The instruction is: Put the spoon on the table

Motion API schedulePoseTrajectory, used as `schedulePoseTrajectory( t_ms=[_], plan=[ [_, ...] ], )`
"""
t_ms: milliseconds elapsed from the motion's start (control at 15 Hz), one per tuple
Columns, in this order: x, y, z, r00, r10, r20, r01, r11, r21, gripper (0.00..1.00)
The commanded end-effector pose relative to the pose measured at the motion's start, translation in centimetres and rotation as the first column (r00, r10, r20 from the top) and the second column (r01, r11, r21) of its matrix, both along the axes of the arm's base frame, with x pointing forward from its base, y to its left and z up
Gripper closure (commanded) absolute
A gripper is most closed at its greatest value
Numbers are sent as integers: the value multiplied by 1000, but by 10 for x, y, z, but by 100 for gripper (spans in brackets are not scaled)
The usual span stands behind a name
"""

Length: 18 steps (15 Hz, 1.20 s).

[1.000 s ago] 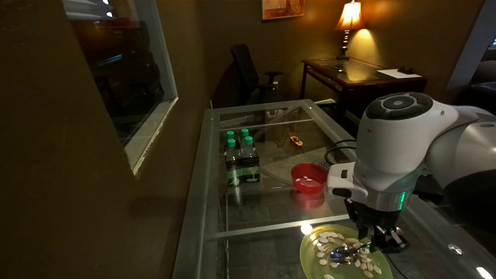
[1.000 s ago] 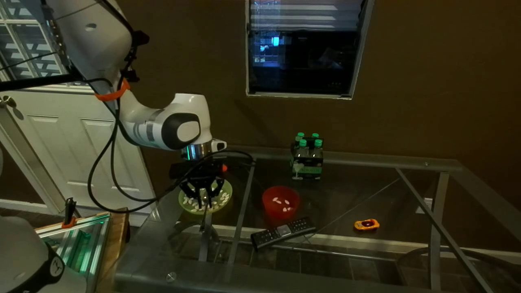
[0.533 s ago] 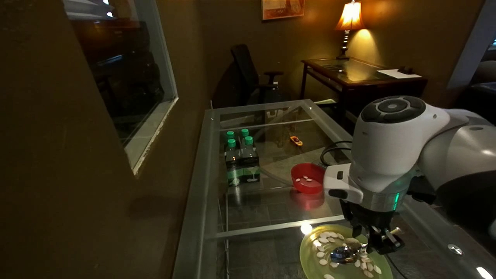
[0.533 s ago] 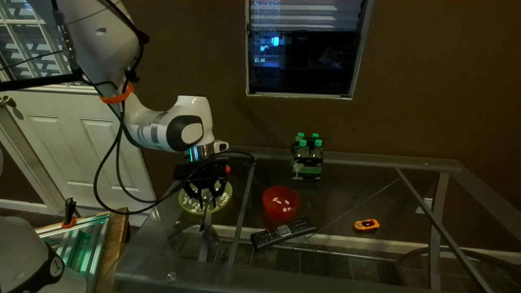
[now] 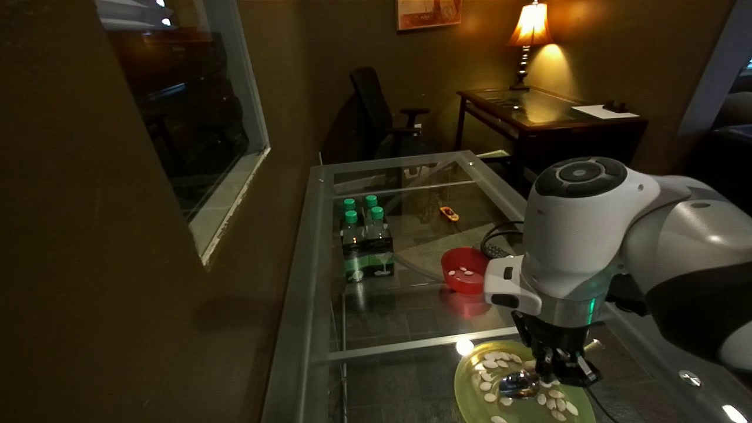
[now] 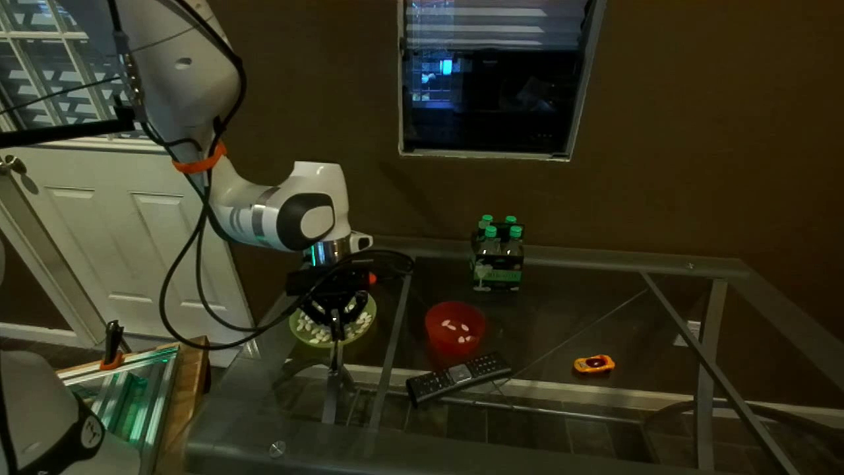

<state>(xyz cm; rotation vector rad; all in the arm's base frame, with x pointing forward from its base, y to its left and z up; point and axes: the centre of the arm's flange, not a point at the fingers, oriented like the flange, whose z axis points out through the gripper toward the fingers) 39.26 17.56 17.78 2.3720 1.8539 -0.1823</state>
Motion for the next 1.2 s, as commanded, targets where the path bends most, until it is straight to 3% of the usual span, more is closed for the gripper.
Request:
schedulePoseTrajectory(
  t_ms=[0,667,1133],
  plan=[
    [3,4,-3,1000,2,4,-2,1000,-3,100],
    [-6,15,33,998,-53,20,54,997,-55,97],
    [34,7,71,996,-73,55,74,997,-16,97]
  ],
)
